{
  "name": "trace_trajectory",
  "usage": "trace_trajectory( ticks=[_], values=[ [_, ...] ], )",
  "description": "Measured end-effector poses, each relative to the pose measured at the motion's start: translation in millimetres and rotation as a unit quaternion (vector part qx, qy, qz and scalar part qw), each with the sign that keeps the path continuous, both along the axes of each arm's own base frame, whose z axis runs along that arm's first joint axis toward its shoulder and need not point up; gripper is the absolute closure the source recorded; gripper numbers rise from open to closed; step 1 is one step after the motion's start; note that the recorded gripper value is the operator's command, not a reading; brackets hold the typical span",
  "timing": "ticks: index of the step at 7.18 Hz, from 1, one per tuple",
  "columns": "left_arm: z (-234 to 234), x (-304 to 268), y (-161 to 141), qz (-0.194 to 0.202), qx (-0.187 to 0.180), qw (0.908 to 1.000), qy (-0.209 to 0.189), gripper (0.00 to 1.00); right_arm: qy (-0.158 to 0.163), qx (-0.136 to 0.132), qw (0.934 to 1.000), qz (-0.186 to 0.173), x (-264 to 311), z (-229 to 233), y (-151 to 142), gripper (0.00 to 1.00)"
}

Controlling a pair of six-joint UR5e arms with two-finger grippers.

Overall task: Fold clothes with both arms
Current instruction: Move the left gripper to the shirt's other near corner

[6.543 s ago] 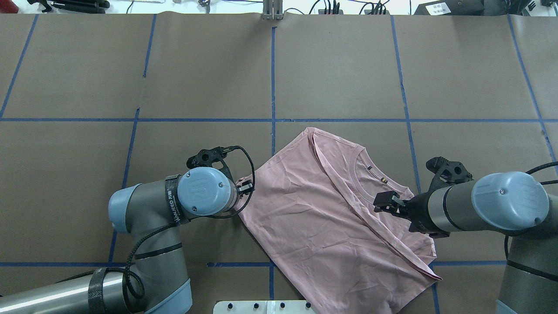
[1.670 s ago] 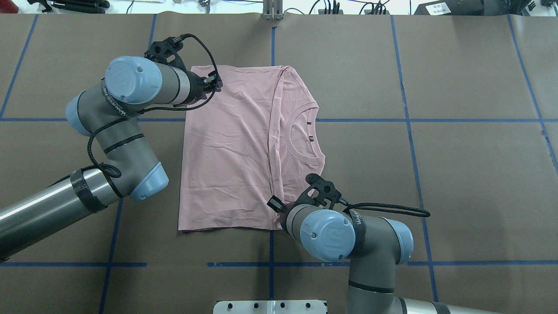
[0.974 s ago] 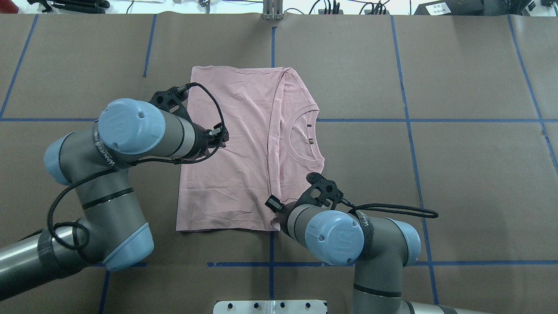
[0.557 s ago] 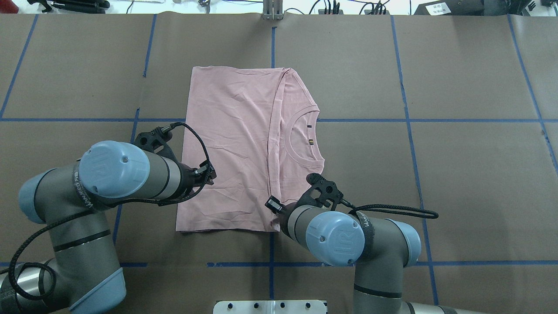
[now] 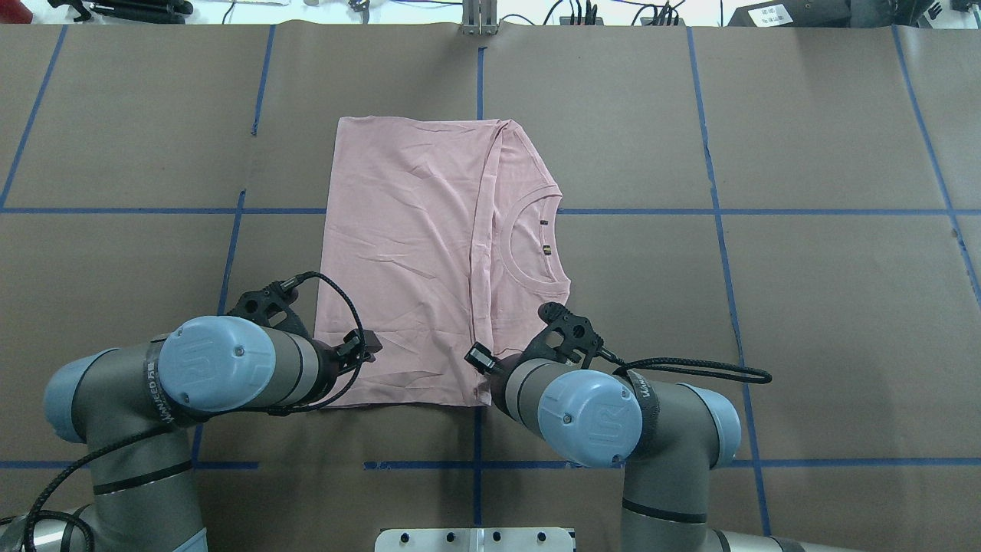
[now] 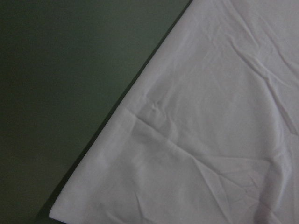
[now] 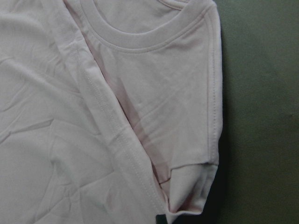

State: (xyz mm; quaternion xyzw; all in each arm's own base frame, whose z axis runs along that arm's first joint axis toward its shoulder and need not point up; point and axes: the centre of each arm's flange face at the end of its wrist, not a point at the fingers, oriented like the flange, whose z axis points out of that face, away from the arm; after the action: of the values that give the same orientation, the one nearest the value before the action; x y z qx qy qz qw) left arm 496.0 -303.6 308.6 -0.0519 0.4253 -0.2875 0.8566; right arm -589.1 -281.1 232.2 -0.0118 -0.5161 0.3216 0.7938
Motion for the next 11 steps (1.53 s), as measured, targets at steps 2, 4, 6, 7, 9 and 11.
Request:
trace_trajectory(
  ticks=[2, 4, 6, 7, 9, 11],
  values=[
    [21.4, -0.5, 9.1, 0.008, 0.001, 0.9998, -0.019, 0.27, 0.0, 0.0, 1.0, 0.0, 0.3, -0.2, -0.3, 1.0],
    [27.3, 0.7, 11.0, 0.009, -0.001, 0.9996, -0.025, 0.36, 0.0, 0.0, 1.0, 0.0, 0.1, 0.2, -0.4, 1.0],
    [28.8, 4.8, 13.7, 0.012, -0.005, 0.9995, -0.027, 0.36, 0.001, 0.0, 1.0, 0.0, 0.0, 1.5, -0.4, 1.0],
    [33.0, 7.9, 17.3, 0.016, -0.006, 0.9994, -0.032, 0.36, 0.001, 0.0, 1.0, 0.0, 0.0, 1.5, -0.4, 1.0],
    [36.9, 11.9, 23.1, 0.023, -0.006, 0.9991, -0.036, 0.8, 0.001, 0.0, 1.0, 0.0, -0.1, 1.2, -0.4, 1.0],
    [35.6, 13.3, 26.5, 0.024, -0.008, 0.9991, -0.035, 1.0, 0.001, 0.0, 1.0, 0.001, 0.3, 1.1, -1.0, 1.0]
  ],
)
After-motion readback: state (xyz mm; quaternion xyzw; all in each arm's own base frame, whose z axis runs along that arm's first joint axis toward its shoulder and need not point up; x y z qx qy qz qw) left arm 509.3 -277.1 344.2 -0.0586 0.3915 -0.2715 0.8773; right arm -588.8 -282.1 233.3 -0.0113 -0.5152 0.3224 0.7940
